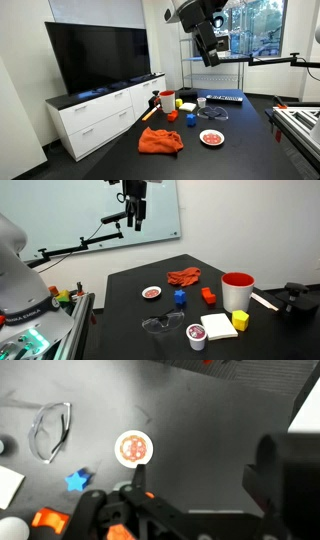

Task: Press a button on the remote control.

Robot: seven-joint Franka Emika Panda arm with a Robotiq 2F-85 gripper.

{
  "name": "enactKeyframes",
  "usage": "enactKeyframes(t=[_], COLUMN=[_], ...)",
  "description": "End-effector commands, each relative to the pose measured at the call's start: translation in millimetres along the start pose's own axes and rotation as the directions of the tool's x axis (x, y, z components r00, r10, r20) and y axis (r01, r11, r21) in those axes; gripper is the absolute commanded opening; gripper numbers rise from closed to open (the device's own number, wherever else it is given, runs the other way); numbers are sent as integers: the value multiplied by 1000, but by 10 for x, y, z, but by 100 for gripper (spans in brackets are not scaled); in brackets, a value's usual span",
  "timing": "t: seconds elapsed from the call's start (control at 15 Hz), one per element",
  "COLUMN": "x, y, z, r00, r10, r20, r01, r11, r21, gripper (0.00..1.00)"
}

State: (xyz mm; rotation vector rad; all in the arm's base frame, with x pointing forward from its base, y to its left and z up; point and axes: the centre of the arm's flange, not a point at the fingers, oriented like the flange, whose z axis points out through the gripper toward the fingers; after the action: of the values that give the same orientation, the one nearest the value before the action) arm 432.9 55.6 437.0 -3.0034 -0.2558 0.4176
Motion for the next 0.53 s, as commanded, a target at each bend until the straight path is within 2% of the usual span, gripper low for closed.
enactKeyframes(t=[0.0, 0.07, 0.33, 0.47], x=[6, -21, 58, 153], y=[-14, -10, 99, 288], z=[-136, -195, 1, 19], r00=[1000, 999, 999, 997], r10=[-3, 4, 37, 81], r20=[-30, -34, 10, -14], r01=[3, -4, -37, -81], r11=[1000, 1000, 999, 997], r21=[-2, -5, 6, -1], gripper=[100, 100, 100, 100])
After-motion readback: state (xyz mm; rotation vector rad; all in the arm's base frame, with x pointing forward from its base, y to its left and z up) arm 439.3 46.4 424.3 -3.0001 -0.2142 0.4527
